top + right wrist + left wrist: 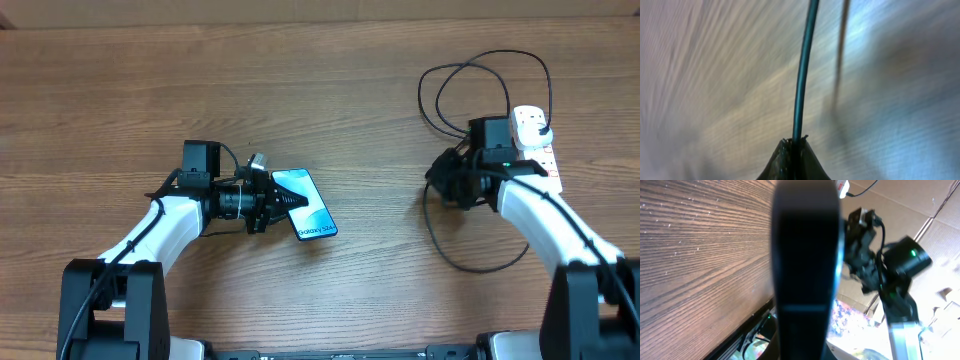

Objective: Plug charger to phone and switch on socket
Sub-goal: 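Pull the cable's USB-C plug toward the phone with the right gripper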

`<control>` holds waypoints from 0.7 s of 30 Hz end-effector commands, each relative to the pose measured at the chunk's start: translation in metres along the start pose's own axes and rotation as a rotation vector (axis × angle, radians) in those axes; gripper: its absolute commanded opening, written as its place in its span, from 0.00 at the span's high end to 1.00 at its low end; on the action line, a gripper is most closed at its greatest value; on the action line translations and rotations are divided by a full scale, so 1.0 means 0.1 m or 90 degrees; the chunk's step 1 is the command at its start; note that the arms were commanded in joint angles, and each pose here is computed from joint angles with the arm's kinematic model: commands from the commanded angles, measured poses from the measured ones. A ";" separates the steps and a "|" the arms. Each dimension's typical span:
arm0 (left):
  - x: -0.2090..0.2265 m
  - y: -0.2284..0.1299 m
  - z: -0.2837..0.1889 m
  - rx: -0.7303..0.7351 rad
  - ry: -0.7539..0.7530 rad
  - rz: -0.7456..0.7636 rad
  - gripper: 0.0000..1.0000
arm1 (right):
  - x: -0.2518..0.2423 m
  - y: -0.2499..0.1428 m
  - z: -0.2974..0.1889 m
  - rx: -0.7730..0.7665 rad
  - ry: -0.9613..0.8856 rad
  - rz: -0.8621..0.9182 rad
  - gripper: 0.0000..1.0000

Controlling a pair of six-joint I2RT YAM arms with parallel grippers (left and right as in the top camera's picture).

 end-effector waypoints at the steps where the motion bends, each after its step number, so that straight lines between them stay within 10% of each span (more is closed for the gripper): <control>1: -0.09 -0.02 -0.03 0.014 -0.023 0.024 0.96 | 0.15 -0.24 -0.08 0.022 -0.015 -0.075 0.96; 21: -0.09 -0.02 -0.03 0.016 -0.024 0.011 0.96 | 0.44 -0.97 0.06 0.041 -0.090 -0.221 0.84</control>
Point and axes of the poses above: each gripper's point midway between its finger pads, its own z axis out along the fingers, its own x axis along the line the jaws close on, y = z × x, the point moved 6 cm from there along -z, back along the fingers, and after that the axes turned 3 degrees about -z, right-handed, at the moved point
